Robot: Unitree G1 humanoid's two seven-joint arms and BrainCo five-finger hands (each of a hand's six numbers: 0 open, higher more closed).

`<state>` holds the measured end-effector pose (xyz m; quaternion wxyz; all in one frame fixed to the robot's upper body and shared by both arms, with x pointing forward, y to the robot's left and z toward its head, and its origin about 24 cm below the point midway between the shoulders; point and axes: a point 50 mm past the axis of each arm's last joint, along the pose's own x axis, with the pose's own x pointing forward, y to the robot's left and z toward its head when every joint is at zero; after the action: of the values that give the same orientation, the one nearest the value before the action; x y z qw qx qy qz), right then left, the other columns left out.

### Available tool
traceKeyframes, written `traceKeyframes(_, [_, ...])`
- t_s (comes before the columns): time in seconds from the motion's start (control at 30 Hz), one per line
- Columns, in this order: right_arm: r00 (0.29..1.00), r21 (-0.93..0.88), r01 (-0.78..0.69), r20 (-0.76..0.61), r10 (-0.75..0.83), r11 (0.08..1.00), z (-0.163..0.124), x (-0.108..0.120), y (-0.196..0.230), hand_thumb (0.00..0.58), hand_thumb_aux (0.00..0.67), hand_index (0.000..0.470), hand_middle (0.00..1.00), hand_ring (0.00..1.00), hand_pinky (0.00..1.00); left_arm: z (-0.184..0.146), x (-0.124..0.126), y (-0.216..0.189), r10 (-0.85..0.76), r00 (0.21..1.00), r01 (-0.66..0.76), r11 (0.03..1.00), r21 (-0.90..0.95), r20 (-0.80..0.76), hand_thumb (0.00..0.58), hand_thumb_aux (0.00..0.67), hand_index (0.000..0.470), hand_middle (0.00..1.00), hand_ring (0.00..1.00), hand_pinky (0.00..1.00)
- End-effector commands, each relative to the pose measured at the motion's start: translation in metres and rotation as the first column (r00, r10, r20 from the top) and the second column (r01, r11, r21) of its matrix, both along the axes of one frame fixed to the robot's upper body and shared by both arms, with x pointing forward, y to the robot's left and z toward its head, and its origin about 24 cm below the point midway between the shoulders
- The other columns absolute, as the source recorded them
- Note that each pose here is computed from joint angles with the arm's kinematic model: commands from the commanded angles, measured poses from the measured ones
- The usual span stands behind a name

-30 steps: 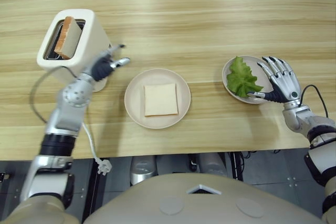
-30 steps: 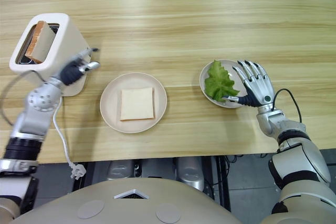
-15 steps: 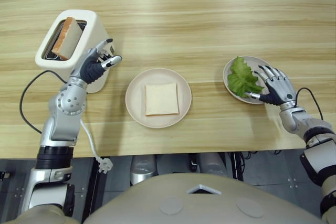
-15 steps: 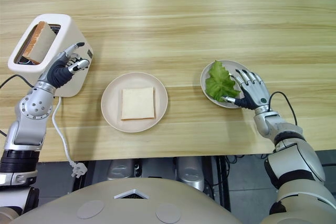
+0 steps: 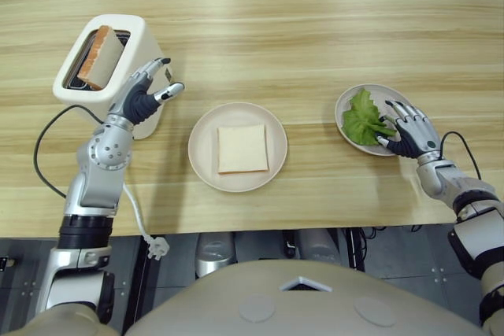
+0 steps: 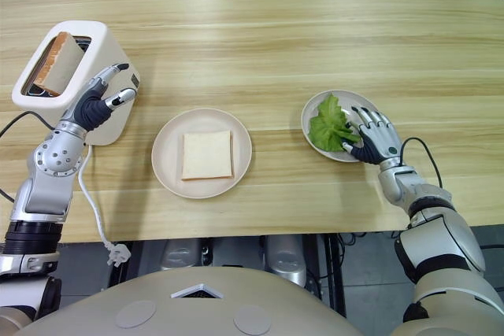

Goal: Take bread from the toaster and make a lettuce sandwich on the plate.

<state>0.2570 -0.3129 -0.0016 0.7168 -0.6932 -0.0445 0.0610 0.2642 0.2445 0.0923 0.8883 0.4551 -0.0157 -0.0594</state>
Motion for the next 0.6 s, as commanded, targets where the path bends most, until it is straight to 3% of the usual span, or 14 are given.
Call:
traceKeyframes(0.03, [0.999,0.0,-0.016,0.031,0.016,1.0,0.005,0.006,0.003,0.578,0.633,0.435,0.0,0.0,0.0,-0.01,0.0,-0.005,-0.007,0.999,0.007,1.0,-0.009,-0.034,0.0,0.0,0.0,0.0,0.0,0.0])
traceKeyframes(0.07, [0.999,0.006,-0.017,0.045,0.017,1.0,0.008,0.007,0.003,0.58,0.67,0.46,0.0,0.0,0.0,-0.011,0.0,-0.006,-0.008,0.999,0.008,1.0,-0.01,-0.035,0.0,0.0,0.0,0.0,0.0,0.0])
traceKeyframes(0.4, [0.985,0.045,-0.078,0.156,0.07,0.996,0.035,0.026,0.008,0.58,0.67,0.46,0.0,0.0,0.0,-0.005,-0.005,-0.01,0.003,0.999,-0.002,0.999,-0.04,0.032,0.0,0.0,0.0,0.0,0.0,0.0])
traceKeyframes(0.6, [0.933,0.081,-0.249,0.289,0.217,0.965,0.061,0.045,0.034,0.58,0.67,0.46,0.0,0.0,0.0,0.013,-0.01,-0.012,0.036,0.983,-0.012,0.991,-0.133,0.178,0.0,0.0,0.0,0.0,0.0,0.0])
